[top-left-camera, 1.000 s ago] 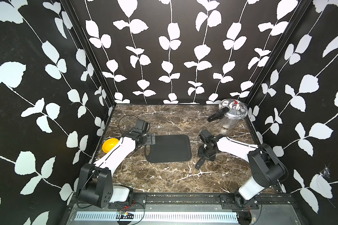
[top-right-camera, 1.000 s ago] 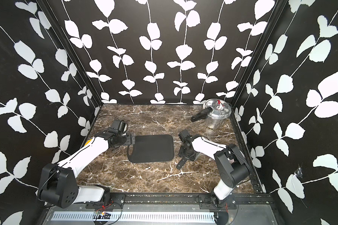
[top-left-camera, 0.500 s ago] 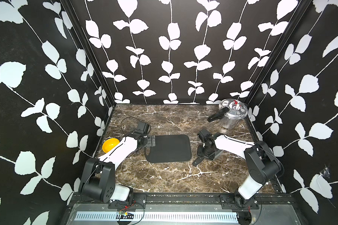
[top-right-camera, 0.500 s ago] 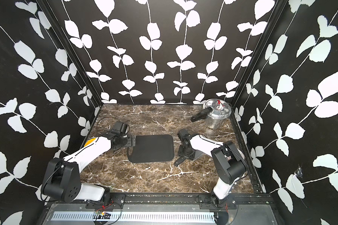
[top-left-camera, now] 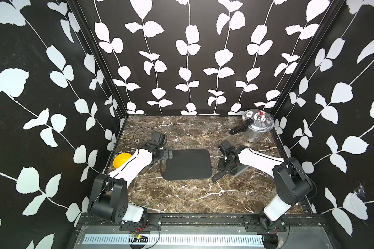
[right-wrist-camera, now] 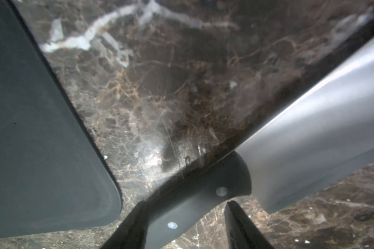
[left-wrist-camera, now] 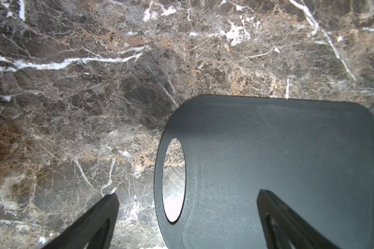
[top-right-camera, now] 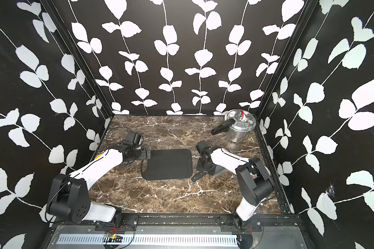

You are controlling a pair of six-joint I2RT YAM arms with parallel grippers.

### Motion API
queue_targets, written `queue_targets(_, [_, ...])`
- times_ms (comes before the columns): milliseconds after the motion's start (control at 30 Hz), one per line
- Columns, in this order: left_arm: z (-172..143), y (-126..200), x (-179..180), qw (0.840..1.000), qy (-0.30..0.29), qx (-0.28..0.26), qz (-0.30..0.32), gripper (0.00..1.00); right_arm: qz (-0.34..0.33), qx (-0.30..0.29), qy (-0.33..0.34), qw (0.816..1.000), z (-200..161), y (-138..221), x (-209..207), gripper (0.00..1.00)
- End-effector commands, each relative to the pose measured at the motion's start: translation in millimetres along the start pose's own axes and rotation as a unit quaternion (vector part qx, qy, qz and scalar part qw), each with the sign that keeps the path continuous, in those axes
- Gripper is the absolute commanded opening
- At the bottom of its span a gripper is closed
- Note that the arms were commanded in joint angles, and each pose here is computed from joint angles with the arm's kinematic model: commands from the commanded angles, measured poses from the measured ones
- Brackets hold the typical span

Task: Align the knife with the edge of the cutting board
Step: Pick up the knife at the center of the board.

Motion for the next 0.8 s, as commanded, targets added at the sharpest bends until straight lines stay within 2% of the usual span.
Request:
queue_targets(0, [1.7,8.7,-1.6,1.000,-0.004,0.004,-0.004,0.98,0.003,-0.012,-0.007,1.000,-1.2,1.6,1.2,0.56])
queue_targets(467, [-8.3,17.6,2.1,1.000,-0.003,0.004,-0.006,0.98,-0.025,0.005,-0.043,0.999,0.9,-31.3,-5.8,0.57])
queue_targets(633, [-11.2,18.8,3.2,1.000,-0.002,0.004,-0.006,0.98,-0.029,0.004,-0.023,0.999,-7.9,-29.1,-18.1,0.44])
queue_targets(733, [-11.3,18.4,2.7,1.000,-0.001,0.005,-0.007,0.98,-0.030,0.003,-0.006,1.000,-10.4,-26.4,-21.5,0.41])
queue_targets(767, [-10.9,18.2,2.6,1.000,0.000,0.004,-0.008,0.98,-0.030,0.003,-0.001,1.000,-10.6,-25.8,-21.9,0.36])
Point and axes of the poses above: each gripper's point midway between its finger pads, its own y axis back along the fingers, its own x axis along the line the jaws close on, z = x × y, the point moved 8 cm from there along y, back along the fingers, and after that the axes turned 3 degrees about -y, right-handed, at the moved point
